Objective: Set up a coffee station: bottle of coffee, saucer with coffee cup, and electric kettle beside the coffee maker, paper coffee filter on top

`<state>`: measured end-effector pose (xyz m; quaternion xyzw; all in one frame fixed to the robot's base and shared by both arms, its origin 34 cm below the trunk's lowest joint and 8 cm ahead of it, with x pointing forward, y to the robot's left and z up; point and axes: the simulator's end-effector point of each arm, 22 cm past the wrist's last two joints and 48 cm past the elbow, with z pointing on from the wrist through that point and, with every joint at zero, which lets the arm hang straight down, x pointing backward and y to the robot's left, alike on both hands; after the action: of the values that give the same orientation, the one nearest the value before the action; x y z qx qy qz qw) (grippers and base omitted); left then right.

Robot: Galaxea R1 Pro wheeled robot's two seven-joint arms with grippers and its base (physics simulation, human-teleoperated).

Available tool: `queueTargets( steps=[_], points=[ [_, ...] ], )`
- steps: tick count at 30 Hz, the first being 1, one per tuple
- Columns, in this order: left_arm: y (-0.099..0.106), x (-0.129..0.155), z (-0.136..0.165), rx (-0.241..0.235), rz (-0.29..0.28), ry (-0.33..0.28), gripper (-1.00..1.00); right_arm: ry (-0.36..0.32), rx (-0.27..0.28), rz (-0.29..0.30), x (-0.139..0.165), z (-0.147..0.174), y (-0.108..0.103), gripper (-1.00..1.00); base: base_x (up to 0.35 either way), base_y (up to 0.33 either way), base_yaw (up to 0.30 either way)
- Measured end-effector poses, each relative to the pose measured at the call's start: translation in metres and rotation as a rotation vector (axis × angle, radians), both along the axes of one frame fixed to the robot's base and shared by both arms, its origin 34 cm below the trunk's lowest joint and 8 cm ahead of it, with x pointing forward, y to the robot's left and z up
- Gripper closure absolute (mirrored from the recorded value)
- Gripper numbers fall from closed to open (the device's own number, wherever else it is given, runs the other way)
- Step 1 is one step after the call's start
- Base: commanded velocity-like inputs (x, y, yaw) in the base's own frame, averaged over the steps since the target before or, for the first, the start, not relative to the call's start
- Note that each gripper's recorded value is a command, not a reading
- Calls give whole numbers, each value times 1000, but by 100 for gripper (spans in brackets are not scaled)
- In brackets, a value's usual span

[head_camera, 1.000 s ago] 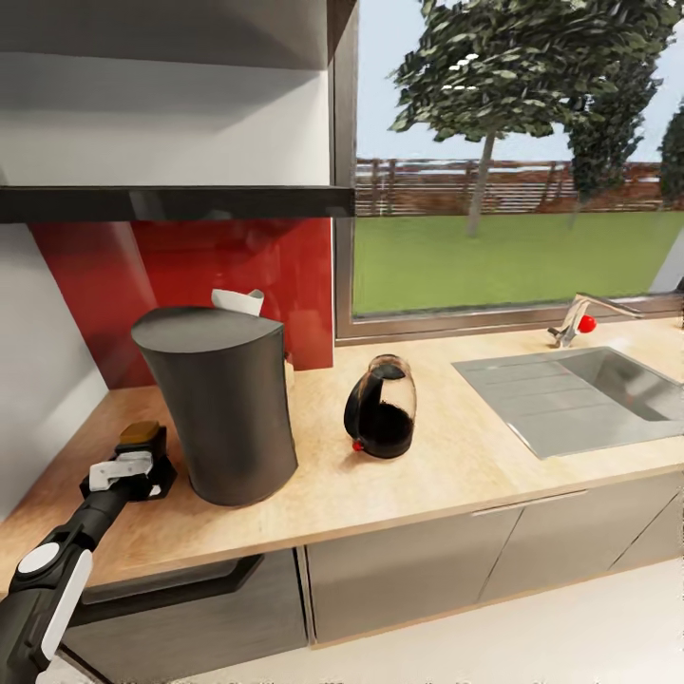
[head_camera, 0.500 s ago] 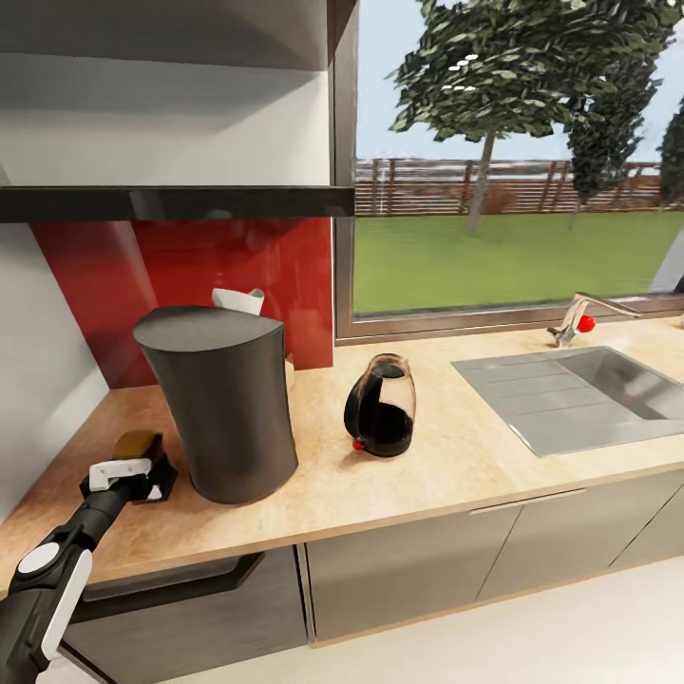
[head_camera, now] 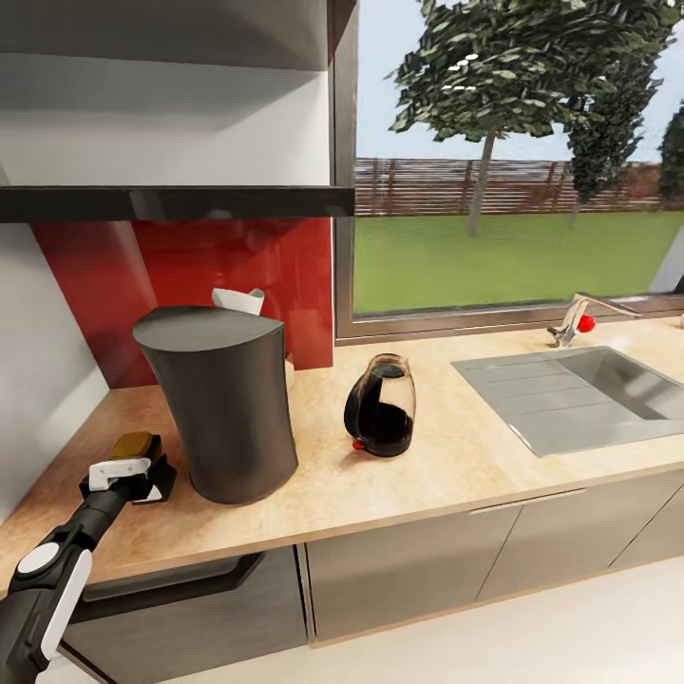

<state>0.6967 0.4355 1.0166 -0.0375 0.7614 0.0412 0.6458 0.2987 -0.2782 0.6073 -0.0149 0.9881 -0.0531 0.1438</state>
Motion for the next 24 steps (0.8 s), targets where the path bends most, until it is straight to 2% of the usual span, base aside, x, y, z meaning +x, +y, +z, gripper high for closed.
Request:
queueTargets(
  steps=[11, 24],
  points=[
    [0, 0, 0, 1, 0, 1, -100, 0, 0, 0, 0, 0, 0, -100, -7, 0, 0],
    [-1, 0, -1, -1, 0, 1, -100, -1, 0, 1, 1, 0, 0, -100, -302, 0, 0]
  ],
)
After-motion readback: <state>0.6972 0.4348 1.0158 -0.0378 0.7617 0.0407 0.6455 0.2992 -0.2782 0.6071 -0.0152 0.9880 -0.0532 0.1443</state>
